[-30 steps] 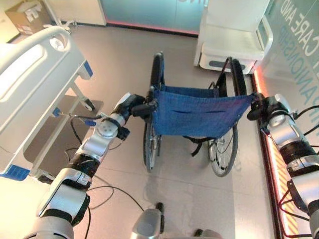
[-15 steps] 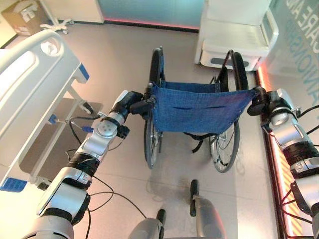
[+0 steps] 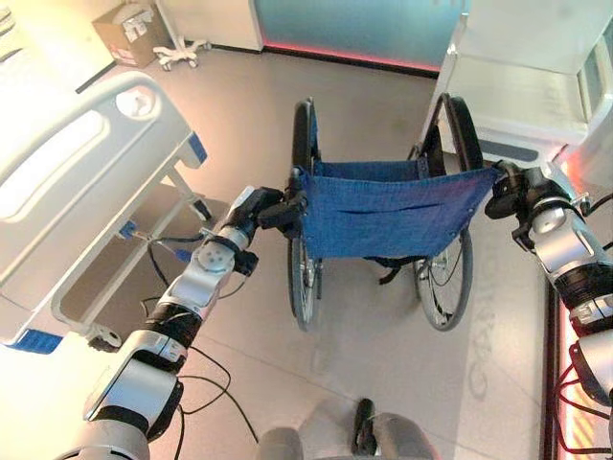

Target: Push the wheelchair next to the bed

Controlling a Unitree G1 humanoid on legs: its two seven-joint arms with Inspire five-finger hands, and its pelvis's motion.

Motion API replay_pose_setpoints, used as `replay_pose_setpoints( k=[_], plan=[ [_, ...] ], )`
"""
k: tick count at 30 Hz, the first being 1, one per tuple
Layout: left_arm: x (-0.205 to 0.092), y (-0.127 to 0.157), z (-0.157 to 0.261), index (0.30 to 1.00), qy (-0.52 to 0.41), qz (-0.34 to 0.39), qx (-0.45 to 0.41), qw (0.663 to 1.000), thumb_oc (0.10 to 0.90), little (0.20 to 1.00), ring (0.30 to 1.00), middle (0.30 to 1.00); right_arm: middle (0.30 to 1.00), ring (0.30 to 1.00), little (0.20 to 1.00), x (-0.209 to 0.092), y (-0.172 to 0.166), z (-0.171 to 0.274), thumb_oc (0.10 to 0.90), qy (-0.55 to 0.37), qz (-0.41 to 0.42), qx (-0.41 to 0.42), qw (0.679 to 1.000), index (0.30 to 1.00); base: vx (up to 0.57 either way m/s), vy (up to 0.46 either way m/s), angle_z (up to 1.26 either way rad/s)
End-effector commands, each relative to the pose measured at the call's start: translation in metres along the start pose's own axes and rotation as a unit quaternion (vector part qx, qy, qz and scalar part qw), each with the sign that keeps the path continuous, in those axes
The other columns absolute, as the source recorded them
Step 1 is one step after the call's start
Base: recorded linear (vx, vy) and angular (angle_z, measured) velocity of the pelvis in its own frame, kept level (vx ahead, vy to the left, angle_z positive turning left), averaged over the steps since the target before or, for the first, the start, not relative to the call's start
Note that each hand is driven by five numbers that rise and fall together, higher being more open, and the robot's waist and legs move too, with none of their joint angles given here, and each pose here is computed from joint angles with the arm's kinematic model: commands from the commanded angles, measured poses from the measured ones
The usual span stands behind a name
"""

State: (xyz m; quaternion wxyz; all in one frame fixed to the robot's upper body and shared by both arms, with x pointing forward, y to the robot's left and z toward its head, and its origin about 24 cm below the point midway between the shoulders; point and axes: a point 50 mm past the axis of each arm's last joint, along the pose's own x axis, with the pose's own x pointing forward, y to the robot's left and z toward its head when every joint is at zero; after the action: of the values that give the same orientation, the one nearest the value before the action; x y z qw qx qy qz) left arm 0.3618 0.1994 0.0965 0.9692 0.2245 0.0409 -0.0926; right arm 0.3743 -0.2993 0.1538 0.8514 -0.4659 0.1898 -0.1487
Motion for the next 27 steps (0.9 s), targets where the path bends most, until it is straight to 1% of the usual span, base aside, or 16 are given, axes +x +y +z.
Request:
replay_pose_setpoints(
  k=[1,5,9,12,17,23,25,27],
  plan=[
    [-0.005,0.022,-0.019,0.3,0.048,0.048,0.048,0.997,0.4,0.3,0.3,0.3,0.3,0.3,0.3,-0.006,0.014,0.031,0.4,-0.1,0.059,-0.066,0.991,0.3,0.32,-0.067,-0.17],
    [-0.013,0.031,-0.024,0.3,0.054,0.062,0.054,0.995,0.4,0.3,0.3,0.3,0.3,0.3,0.3,-0.006,0.019,0.038,0.4,-0.095,0.07,-0.067,0.991,0.3,0.53,-0.023,-0.13],
    [-0.023,0.042,-0.029,0.3,0.062,0.075,0.059,0.993,0.4,0.3,0.3,0.3,0.3,0.3,0.3,-0.006,0.016,0.042,0.4,-0.097,0.082,-0.065,0.99,0.3,0.48,0.09,-0.8],
    [-0.023,0.051,-0.024,0.3,0.061,0.074,0.065,0.993,0.4,0.3,0.3,0.3,0.3,0.3,0.3,-0.006,0.014,0.042,0.4,-0.102,0.083,-0.06,0.989,0.3,0.57,0.23,-0.55],
    [-0.021,0.051,-0.022,0.3,0.064,0.067,0.072,0.993,0.4,0.3,0.3,0.3,0.3,0.3,0.3,-0.007,0.033,0.023,0.4,-0.081,0.094,-0.046,0.991,0.3,0.47,0.174,-0.13],
    [-0.016,0.058,-0.008,0.3,0.052,0.083,0.1,0.99,0.4,0.3,0.3,0.3,0.3,0.3,0.3,-0.004,0.036,0.024,0.4,-0.085,0.079,-0.014,0.993,0.3,0.31,0.143,-0.17],
    [-0.014,0.057,-0.005,0.3,0.051,0.079,0.112,0.989,0.4,0.3,0.3,0.3,0.3,0.3,0.3,-0.004,0.037,0.02,0.4,-0.088,0.067,-0.015,0.994,0.3,0.41,0.174,0.04],
    [-0.015,0.055,-0.006,0.3,0.05,0.079,0.112,0.989,0.4,0.3,0.3,0.3,0.3,0.3,0.3,-0.004,0.037,0.022,0.4,-0.099,0.054,-0.038,0.993,0.3,0.4,0.126,-0.03]
  ],
)
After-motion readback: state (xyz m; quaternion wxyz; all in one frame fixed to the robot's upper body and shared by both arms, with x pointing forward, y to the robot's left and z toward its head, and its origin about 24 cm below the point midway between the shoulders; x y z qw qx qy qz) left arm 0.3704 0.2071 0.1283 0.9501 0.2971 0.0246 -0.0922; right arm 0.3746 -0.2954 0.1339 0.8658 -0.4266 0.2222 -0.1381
